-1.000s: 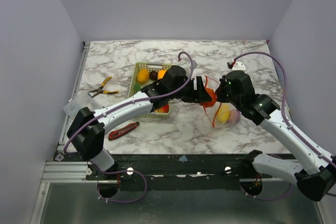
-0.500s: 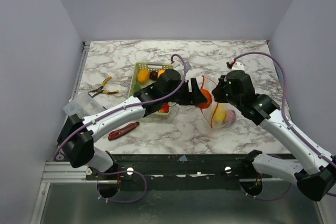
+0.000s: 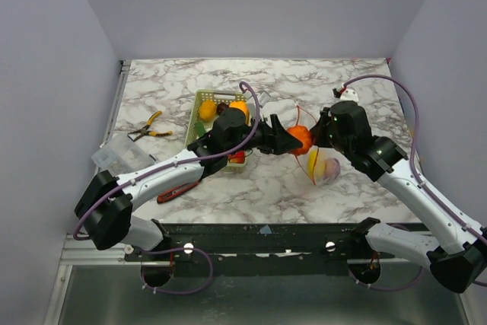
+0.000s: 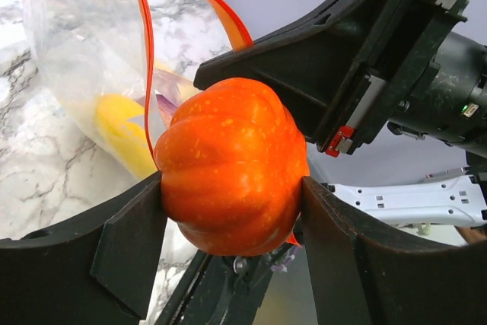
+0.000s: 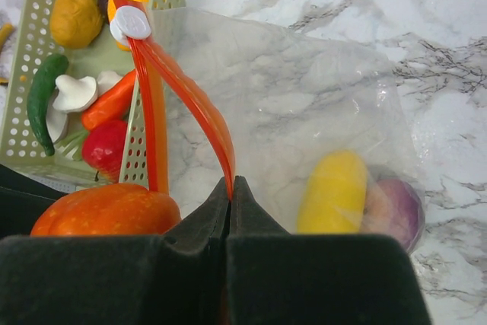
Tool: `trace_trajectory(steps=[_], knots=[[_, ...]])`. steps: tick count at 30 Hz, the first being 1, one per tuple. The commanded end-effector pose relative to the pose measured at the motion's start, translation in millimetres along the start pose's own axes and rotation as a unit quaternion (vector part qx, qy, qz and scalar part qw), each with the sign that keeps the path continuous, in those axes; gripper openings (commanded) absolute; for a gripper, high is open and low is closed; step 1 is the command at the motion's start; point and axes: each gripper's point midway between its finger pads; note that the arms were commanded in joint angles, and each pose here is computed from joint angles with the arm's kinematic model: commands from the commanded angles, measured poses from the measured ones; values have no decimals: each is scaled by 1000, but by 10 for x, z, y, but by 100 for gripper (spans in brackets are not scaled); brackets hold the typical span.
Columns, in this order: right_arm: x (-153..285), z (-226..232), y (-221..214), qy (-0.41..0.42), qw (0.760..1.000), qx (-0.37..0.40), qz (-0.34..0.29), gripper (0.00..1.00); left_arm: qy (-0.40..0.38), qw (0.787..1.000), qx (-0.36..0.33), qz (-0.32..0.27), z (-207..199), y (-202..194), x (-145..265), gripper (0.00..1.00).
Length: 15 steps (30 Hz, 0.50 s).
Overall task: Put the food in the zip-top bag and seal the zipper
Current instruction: Place the fake vegetable in the zipper food storage bag.
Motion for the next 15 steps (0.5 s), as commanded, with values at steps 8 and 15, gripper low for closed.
trace_trajectory(steps=[8,15], knots=[[209,556,235,118,991,-63,-8,1,90,992,-75,57,497,-234,-194,23],[115,515,29,114,992,-45,27,1,219,970,-74,73,737,-45,-30,26]])
Point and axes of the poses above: each gripper's point midway between its finger pads, its own x axis back along the fingers, its own z axis along the line the jaws close on, y = z × x, and after that the axes turned 5 degrees about -x, right-handed
